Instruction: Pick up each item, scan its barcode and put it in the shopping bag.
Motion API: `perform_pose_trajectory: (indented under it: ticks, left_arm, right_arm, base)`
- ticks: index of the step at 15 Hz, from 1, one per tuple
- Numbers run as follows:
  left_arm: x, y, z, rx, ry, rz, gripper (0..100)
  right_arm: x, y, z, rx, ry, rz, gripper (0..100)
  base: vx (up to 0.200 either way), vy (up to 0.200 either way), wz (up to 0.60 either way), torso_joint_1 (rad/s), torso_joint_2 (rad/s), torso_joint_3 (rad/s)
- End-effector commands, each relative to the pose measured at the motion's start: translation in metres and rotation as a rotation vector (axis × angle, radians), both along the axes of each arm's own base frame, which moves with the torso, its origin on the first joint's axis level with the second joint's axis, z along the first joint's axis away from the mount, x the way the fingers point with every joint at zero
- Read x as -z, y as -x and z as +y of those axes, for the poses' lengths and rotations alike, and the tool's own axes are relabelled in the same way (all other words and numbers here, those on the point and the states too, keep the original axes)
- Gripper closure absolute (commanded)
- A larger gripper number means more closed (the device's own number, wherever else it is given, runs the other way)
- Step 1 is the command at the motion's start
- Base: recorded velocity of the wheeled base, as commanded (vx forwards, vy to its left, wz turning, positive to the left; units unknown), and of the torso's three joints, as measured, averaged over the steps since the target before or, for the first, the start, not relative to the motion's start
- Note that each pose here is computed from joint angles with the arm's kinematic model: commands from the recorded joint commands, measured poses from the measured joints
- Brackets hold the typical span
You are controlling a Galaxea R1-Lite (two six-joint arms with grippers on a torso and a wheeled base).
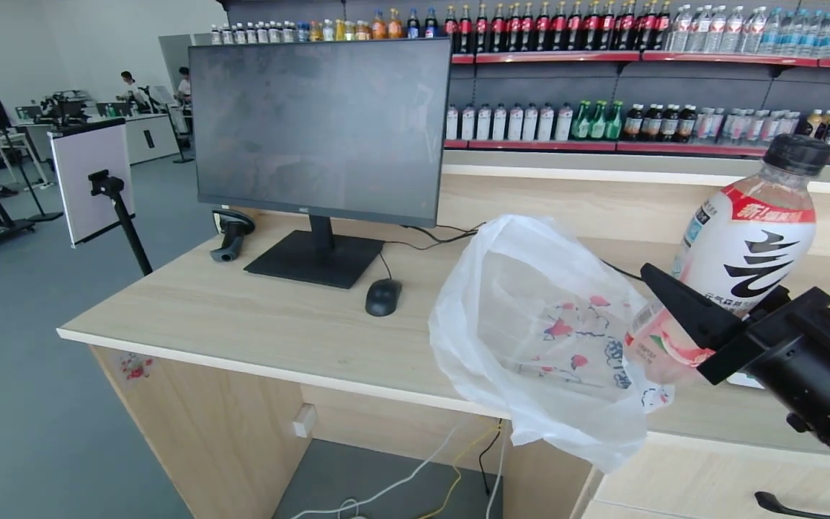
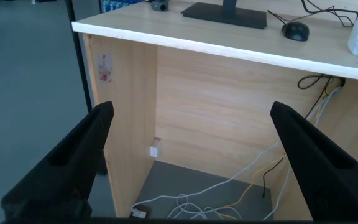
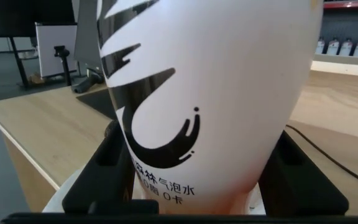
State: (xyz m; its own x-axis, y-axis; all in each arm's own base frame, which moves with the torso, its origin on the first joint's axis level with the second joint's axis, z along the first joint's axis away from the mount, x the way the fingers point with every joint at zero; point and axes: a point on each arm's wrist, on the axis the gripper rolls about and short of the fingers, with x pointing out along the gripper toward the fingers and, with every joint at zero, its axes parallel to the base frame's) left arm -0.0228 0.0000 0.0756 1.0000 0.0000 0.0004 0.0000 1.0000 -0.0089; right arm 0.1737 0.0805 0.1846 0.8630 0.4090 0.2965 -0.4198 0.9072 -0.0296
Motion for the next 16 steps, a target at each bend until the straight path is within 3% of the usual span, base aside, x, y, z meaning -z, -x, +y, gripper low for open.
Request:
perform_pose_trajectory:
  ticks: [1, 7, 16]
  left_arm:
    - [0.000, 0.000, 0.000, 0.000, 0.000, -0.001, 0]
    - [0.000, 0.000, 0.000, 0.000, 0.000, -0.001, 0]
    - [0.000, 0.000, 0.000, -0.002, 0.002, -0.001, 0]
  right_arm:
    - [-0.001, 0.000, 0.000, 0.001, 0.000, -0.005, 100]
    - [-0.003, -0.008, 0.004, -0.004, -0.008, -0.011, 100]
    - [0.002, -0.065, 0.031, -0.038, 0.011, -0.001, 100]
  base:
    - [0.000, 0.000, 0.60, 0.002, 0.00, 0.002]
    - [0.000, 0.000, 0.00, 0.000, 0.00, 0.000]
    - [0.000, 0.000, 0.00, 0.000, 0.00, 0.000]
